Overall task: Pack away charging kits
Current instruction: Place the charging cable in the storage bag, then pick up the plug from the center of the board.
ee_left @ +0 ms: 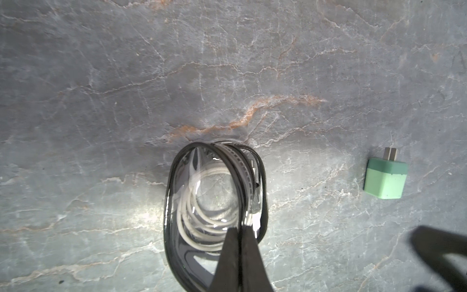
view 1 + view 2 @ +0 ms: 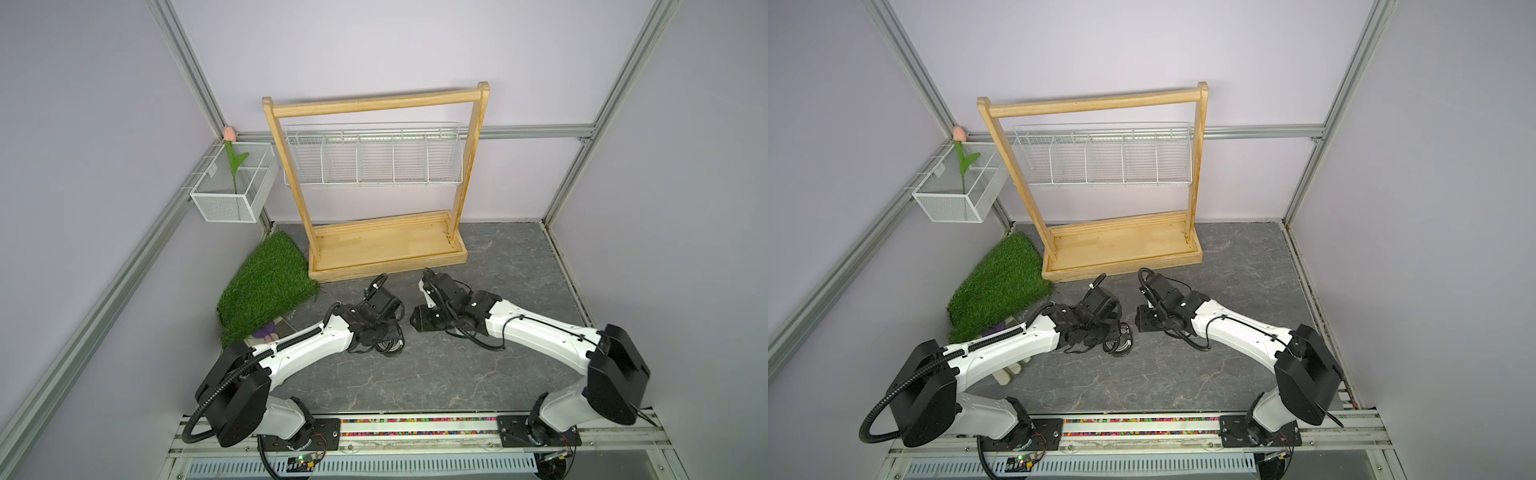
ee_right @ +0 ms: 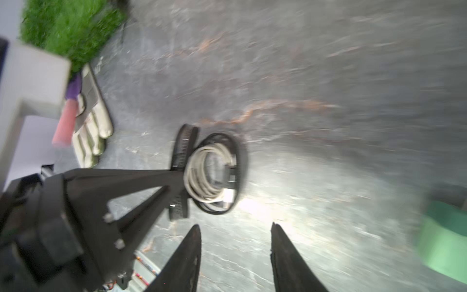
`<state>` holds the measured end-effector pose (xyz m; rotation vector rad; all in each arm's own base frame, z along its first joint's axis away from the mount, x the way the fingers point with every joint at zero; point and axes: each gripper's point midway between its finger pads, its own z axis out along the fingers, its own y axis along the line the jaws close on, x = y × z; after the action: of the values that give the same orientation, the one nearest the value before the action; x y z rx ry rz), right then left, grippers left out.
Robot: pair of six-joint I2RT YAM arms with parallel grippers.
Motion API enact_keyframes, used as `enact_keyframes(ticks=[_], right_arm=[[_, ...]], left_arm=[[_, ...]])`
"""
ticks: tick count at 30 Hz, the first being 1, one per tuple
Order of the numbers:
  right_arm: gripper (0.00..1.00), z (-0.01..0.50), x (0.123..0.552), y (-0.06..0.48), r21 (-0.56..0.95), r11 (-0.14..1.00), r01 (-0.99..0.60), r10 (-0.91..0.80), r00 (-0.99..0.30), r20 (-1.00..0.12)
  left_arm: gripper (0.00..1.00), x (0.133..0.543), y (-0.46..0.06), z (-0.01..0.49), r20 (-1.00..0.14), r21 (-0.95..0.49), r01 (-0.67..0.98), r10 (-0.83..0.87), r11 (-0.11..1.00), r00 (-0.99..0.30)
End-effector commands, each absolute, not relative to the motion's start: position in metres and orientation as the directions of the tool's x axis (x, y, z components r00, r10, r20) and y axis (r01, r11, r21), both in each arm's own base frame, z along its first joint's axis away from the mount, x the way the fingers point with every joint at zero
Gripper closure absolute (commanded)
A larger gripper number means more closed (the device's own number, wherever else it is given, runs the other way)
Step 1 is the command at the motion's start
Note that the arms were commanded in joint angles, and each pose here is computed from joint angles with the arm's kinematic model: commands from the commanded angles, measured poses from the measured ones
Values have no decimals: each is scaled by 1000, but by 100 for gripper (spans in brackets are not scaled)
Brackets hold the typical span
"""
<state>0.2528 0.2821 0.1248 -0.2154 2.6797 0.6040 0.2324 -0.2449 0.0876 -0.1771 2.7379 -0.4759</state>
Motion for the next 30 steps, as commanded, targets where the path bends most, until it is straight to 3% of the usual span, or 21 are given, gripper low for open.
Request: enact_keyframes(ticks=[1, 6, 10, 17, 30], right_arm=[[44, 92, 245, 218, 217, 964, -155, -76, -939, -334], [31, 81, 253, 184, 121, 986, -115, -68, -940, -335], [27, 67, 263, 172, 106, 990, -90, -53, -949, -310], [28, 50, 270, 157, 54, 995, -79, -61, -956, -287], [39, 29, 270, 164, 60, 995, -86, -68, -966, -250]], left_arm=[[100, 238, -247, 92, -325, -332, -62, -176, 941, -929], [100, 239, -250, 97, -323, -327, -43, -155, 944, -934], [100, 241, -251, 106, -335, -336, -37, -156, 941, -929], [100, 240, -252, 106, -332, -338, -34, -153, 941, -931], [100, 241, -252, 103, -330, -329, -36, -151, 944, -932]])
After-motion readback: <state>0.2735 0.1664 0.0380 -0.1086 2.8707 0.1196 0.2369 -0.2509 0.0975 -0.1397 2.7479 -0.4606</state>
